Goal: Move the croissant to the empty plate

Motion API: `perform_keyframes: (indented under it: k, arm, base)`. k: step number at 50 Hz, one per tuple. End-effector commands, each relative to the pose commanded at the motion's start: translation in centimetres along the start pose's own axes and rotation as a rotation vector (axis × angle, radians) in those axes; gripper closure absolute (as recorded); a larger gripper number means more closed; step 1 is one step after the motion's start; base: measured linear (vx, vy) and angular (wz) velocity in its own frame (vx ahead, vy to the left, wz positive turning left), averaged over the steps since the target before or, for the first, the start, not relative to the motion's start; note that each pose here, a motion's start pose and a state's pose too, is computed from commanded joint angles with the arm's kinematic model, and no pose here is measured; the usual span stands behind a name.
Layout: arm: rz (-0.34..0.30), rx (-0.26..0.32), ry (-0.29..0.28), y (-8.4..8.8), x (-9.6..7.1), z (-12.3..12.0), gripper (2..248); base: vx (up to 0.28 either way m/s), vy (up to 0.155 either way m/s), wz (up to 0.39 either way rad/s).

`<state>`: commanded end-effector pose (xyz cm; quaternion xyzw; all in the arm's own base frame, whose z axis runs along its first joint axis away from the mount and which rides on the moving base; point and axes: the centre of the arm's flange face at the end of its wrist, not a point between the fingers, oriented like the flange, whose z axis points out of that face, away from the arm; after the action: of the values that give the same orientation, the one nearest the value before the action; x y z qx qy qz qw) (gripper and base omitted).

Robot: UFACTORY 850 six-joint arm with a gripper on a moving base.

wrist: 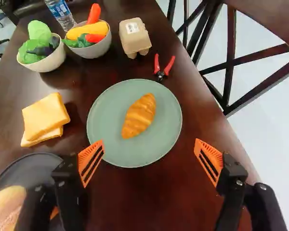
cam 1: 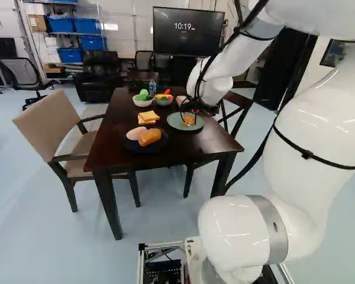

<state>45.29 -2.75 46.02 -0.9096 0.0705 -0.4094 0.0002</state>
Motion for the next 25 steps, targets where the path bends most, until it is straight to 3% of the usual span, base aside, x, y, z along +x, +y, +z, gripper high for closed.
perform_keyframes:
  k: [25]
  arm:
    - [-0.051,0.02,0.156,-0.1,-7.4,-2.5,3]
  base:
    - [0.0,0.0,0.0]
